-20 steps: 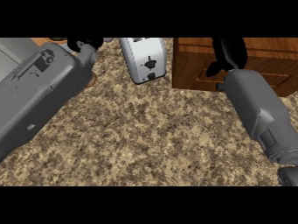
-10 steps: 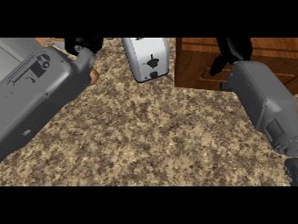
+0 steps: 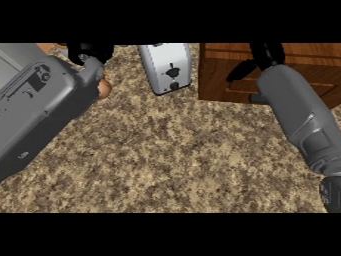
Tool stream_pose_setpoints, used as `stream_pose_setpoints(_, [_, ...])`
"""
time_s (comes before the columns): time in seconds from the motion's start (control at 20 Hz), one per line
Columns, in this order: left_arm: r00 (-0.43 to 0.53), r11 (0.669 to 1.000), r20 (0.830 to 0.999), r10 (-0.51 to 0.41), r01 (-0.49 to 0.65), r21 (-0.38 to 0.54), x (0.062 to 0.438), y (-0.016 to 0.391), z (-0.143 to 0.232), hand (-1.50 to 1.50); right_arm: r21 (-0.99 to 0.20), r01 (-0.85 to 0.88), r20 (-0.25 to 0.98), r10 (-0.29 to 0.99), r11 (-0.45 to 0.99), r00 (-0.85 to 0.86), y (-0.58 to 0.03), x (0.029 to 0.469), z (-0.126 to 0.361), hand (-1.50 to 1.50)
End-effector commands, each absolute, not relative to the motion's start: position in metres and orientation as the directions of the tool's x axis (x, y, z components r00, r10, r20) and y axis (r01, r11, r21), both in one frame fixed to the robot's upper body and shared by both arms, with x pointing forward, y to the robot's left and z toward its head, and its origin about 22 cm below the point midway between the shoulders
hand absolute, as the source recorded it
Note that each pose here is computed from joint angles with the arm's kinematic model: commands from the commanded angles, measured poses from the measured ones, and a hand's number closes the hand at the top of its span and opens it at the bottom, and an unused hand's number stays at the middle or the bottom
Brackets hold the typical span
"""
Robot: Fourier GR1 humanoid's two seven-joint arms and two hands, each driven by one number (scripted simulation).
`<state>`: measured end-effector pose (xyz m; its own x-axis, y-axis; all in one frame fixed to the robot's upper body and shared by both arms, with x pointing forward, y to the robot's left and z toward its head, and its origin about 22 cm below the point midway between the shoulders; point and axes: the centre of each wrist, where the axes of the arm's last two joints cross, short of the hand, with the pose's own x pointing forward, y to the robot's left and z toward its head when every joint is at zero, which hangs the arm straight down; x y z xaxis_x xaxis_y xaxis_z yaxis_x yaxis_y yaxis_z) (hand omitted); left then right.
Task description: Pick up the can, place it into the drawer and close the drawer
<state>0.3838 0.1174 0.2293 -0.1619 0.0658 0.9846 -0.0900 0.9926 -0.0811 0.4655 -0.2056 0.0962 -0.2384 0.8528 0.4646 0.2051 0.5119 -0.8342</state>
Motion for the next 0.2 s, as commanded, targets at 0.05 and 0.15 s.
stream_pose_setpoints(0.05, [-0.146,0.993,0.986,0.081,-0.077,-0.093,0.376,0.120,0.235,-1.50,-0.650,0.192,0.682,0.676,0.735,-0.279,-0.183,0.470,0.109,-1.50])
stream_pose_setpoints(0.15, [-0.167,0.994,0.984,0.066,-0.079,-0.080,0.376,0.121,0.237,-1.50,-0.636,0.212,0.684,0.669,0.742,-0.289,-0.184,0.473,0.120,-1.50])
